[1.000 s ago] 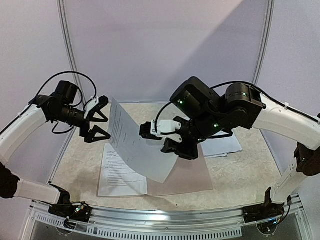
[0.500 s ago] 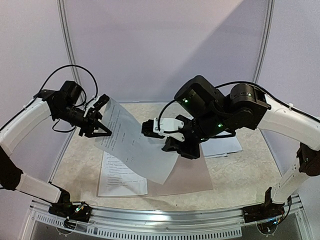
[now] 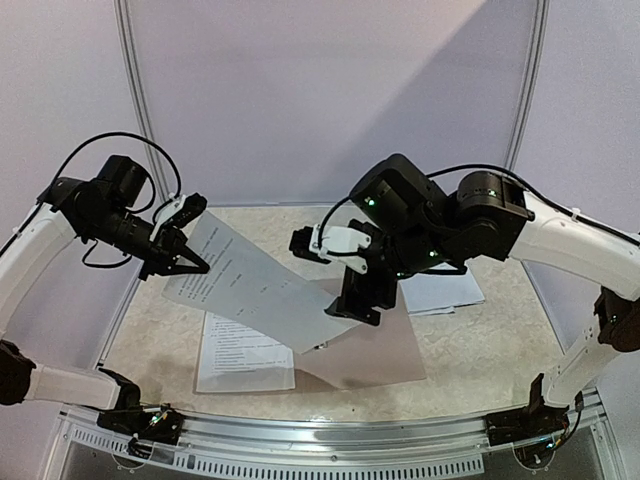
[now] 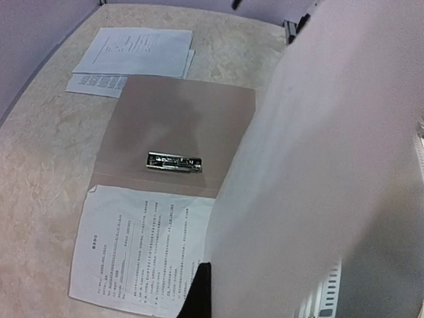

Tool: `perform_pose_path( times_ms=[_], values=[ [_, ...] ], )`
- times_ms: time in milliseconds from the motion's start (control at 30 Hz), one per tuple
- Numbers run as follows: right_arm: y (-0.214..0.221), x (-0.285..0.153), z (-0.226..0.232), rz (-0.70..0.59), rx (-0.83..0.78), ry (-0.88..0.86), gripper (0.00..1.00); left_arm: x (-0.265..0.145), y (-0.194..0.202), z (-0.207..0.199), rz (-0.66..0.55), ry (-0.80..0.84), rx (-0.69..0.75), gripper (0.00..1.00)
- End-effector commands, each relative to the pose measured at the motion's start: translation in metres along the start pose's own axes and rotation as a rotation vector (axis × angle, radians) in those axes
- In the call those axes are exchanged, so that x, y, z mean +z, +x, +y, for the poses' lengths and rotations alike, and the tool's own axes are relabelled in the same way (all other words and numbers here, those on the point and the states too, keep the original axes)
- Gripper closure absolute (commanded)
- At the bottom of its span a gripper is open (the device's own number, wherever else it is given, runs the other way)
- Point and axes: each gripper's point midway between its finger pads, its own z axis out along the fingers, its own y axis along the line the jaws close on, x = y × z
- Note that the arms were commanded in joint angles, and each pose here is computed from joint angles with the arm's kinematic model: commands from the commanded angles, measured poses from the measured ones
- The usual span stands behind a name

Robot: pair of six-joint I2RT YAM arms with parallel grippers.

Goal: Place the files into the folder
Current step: Pass from the right arm to the left, then pass from the left arm to the right

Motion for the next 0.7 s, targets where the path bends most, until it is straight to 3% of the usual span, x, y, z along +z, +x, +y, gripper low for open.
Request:
perform_pose_path(
  times_ms=[0,333,467,567,667],
  values=[
    [-0.033,-0.008,-0.026,-0.121,0.079,0.056,0.01,0.0,0.014,-0.01,0.135,-0.017,0.051,1.0],
    [-0.065,0.052,-0.007,-0.164,0.161,-0.084,0.04,0.002,0.003,-0.013,0.14,-0.021,0.069,1.0],
    [-0.068,0.065,-0.01,-0.196,0.181,-0.106,0.18,0.001,0.006,-0.021,0.147,0.011,0.085,1.0],
    [-0.068,0.066,-0.017,-0.235,0.197,-0.148,0.24,-0.002,0.009,-0.027,0.158,0.026,0.099,1.0],
    [-0.07,0.062,-0.02,-0.275,0.197,-0.189,0.43,-0.004,0.01,-0.028,0.168,0.024,0.104,1.0]
  ],
)
